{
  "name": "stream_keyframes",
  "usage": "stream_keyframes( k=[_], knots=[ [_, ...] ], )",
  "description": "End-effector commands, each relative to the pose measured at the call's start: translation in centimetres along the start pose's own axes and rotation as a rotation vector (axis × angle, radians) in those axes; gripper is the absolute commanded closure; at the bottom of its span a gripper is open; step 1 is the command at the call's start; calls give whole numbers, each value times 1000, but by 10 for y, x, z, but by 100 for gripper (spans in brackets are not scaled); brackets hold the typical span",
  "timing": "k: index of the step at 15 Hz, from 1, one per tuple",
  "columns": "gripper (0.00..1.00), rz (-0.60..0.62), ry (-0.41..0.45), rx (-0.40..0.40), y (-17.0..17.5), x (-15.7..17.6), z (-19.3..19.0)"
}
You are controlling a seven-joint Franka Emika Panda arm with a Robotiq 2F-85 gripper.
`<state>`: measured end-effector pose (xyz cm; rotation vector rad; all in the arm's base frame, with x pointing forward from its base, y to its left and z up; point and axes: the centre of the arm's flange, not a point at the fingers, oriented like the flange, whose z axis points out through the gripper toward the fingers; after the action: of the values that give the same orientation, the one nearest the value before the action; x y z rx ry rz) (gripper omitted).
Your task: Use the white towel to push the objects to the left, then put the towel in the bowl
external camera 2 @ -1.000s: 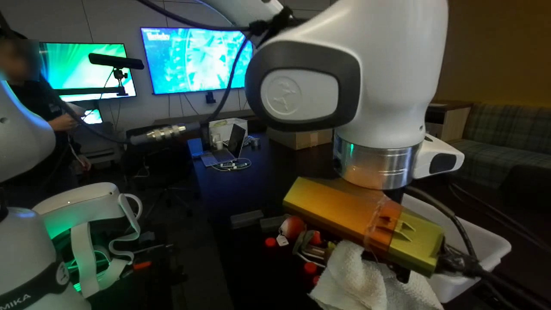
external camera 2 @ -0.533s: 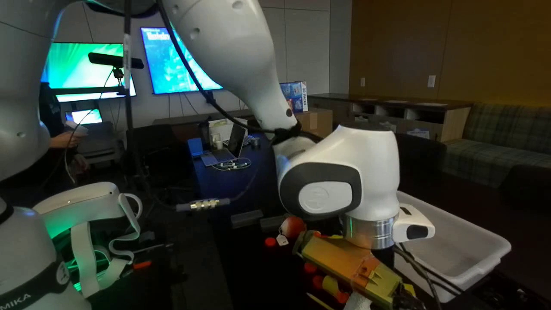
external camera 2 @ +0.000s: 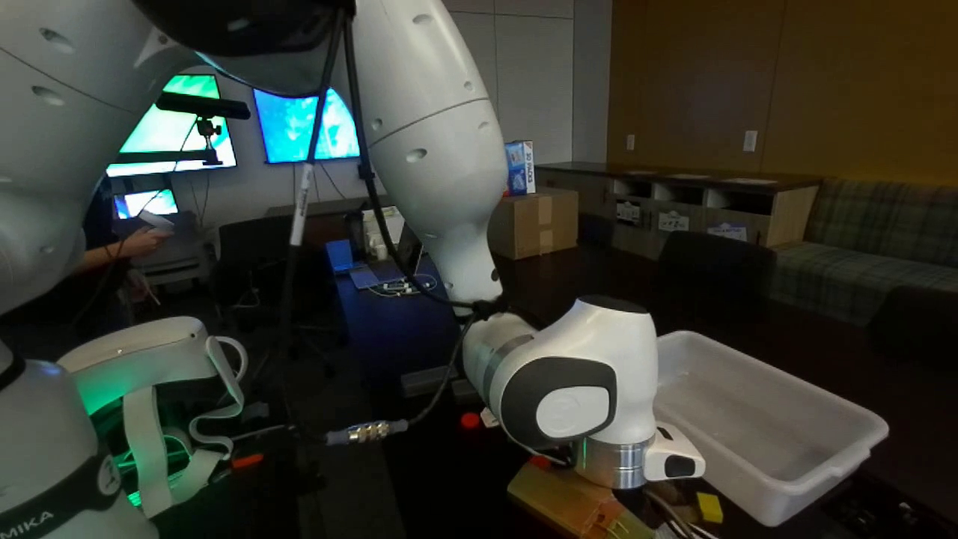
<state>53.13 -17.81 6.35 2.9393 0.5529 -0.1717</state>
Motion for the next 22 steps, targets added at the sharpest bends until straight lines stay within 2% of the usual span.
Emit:
stream_keyframes(
  k=[1, 5, 9, 16, 22],
  knots=[
    [90, -21, -11, 15, -36, 26, 5],
    [90, -62, -12, 65, -89, 53, 4],
    [90, -99, 24, 92, -135, 80, 8],
    [90, -188, 113, 73, -213, 114, -4],
    [90, -229, 165, 95, -312, 138, -21]
  ],
)
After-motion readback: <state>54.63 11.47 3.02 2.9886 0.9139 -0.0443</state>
